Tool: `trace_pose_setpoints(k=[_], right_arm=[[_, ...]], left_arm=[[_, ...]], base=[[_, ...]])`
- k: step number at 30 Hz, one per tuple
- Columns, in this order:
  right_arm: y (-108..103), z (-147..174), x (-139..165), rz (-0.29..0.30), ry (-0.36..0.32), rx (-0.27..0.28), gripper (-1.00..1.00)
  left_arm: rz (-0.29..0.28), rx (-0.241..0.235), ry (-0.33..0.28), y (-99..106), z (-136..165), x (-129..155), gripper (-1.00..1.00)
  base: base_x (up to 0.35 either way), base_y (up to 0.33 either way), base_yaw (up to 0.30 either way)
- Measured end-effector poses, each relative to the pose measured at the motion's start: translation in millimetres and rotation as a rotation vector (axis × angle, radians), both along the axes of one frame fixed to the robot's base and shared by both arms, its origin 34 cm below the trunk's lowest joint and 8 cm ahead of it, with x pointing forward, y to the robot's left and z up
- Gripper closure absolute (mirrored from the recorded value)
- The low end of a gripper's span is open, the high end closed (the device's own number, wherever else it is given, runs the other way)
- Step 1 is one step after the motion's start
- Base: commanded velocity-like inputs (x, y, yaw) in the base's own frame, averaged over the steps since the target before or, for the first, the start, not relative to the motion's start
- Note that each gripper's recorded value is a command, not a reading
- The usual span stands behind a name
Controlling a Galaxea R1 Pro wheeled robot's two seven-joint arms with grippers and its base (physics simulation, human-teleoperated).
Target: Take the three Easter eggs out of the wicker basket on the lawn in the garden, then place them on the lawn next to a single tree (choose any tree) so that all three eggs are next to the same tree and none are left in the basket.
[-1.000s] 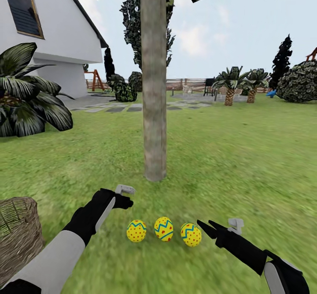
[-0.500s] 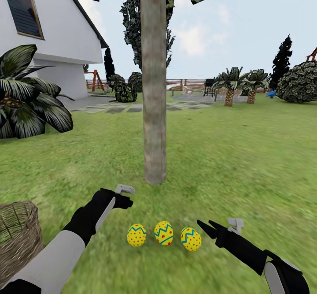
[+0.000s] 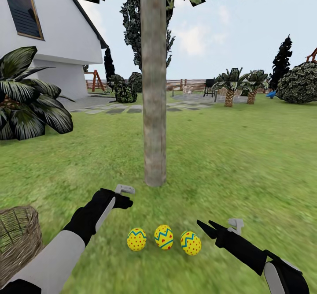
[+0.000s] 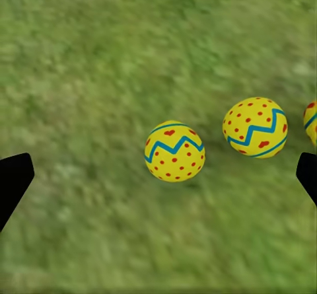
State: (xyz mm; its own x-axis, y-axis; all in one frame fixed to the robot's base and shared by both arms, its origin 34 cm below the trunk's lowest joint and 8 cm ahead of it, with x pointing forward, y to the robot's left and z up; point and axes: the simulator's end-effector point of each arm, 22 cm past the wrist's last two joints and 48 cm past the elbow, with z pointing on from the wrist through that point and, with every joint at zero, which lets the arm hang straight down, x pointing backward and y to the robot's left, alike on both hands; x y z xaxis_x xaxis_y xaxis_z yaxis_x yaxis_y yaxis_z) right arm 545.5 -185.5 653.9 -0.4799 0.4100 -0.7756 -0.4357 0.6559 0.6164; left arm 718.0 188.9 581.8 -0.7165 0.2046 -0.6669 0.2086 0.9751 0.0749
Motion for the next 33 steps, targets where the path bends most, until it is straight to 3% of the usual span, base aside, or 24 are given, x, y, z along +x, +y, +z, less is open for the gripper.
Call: trace_pose_setpoints(k=[33], right_arm=[[-0.2,71.2,15.6,0.000,0.001,0.000,-1.00]], left_arm=[[0.004,0.006,-0.001,1.3,70.9,15.7,-1.00]], base=[[0.000,0.000,0.000]])
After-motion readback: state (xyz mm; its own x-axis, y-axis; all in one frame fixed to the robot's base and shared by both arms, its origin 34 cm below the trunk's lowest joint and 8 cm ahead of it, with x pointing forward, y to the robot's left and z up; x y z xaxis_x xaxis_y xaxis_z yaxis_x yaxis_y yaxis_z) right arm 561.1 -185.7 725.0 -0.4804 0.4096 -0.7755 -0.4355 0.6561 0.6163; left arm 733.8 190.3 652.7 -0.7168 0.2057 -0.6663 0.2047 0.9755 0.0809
